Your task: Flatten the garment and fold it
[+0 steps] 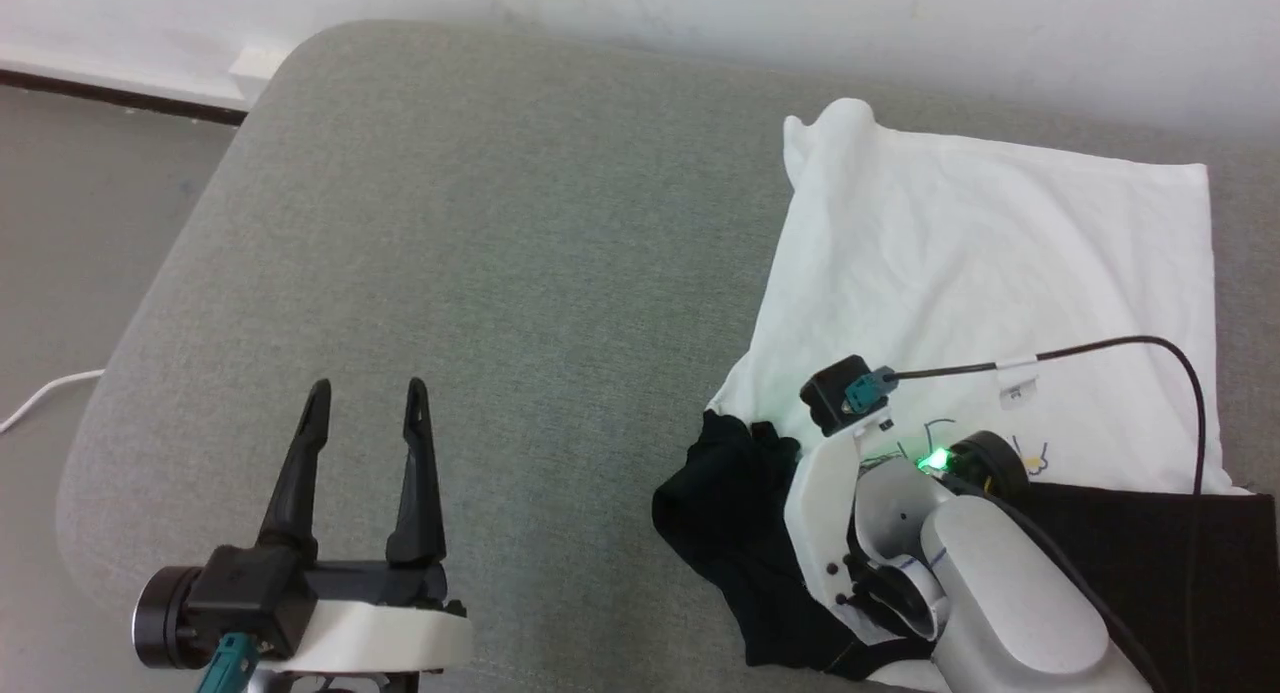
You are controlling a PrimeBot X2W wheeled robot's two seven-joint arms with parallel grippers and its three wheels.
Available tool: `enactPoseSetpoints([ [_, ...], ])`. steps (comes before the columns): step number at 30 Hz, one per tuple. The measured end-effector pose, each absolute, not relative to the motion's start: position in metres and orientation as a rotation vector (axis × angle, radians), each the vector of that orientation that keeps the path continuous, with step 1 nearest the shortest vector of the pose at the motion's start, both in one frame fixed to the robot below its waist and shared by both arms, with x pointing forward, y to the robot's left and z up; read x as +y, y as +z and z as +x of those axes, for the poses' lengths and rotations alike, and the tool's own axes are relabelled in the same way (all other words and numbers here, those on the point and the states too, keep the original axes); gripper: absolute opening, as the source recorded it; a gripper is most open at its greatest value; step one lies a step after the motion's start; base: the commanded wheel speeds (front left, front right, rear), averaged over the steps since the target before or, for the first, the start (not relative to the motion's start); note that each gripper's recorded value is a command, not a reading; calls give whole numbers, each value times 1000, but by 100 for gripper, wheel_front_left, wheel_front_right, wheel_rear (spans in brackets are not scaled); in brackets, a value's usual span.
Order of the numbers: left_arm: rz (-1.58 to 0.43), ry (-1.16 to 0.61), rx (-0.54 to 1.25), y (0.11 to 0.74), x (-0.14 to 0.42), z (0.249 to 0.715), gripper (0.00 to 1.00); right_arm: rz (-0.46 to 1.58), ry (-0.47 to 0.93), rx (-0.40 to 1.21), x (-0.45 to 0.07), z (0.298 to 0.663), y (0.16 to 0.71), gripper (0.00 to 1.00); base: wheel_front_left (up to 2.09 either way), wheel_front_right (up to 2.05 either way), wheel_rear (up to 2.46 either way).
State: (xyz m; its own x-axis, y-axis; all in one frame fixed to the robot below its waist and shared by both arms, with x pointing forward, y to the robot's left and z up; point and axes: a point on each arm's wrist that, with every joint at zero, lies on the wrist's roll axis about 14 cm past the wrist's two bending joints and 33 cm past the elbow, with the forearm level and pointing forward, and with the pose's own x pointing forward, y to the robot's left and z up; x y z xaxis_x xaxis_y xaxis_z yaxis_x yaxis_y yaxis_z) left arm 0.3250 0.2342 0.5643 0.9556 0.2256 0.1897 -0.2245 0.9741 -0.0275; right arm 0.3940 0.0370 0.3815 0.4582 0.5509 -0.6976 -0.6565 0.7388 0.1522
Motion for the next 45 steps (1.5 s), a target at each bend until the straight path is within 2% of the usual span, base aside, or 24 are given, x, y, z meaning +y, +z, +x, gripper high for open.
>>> enactPoseSetpoints([
  [1, -4, 233, -192, 564, 236, 324, 100, -146, 760, 804, 41, 393, 382, 46, 0, 0, 0],
  [2, -3, 236, -192, 564, 236, 324, 100, -138, 776, 800, 45, 393, 384, 100, 0, 0, 0],
  [7, 1, 214, -195, 565, 233, 329, 100, -65, 847, 767, 66, 386, 406, 100, 0, 0, 0],
  [12, -3, 173, -205, 570, 222, 339, 100, 38, 805, 616, 48, 412, 458, 100, 0, 0, 0],
  [16, -4, 134, -213, 573, 212, 348, 100, 122, 614, 430, -24, 448, 501, 100, 0, 0, 0],
  [20, -2, 94, -220, 576, 202, 356, 100, 154, 355, 271, -117, 457, 528, 100, 0, 0, 0],
  [25, -8, 54, -227, 575, 188, 365, 100, 101, 72, 74, -207, 437, 555, 100, 0, 0, 0],
  [29, -29, 21, -213, 567, 175, 369, 100, 65, -81, 26, -245, 409, 547, 100, 0, 0, 0],
  [33, -49, -5, -181, 555, 163, 371, 100, 61, -143, 26, -258, 388, 531, 100, 0, 0, 0],
  [38, -52, -45, -180, 554, 153, 375, 100, 102, -156, -11, -261, 380, 531, 100, 0, 0, 0],
  [45, 44, -200, -237, 596, 136, 430, 100, 91, -135, -41, -254, 390, 538, 100, 0, 0, 0],
])
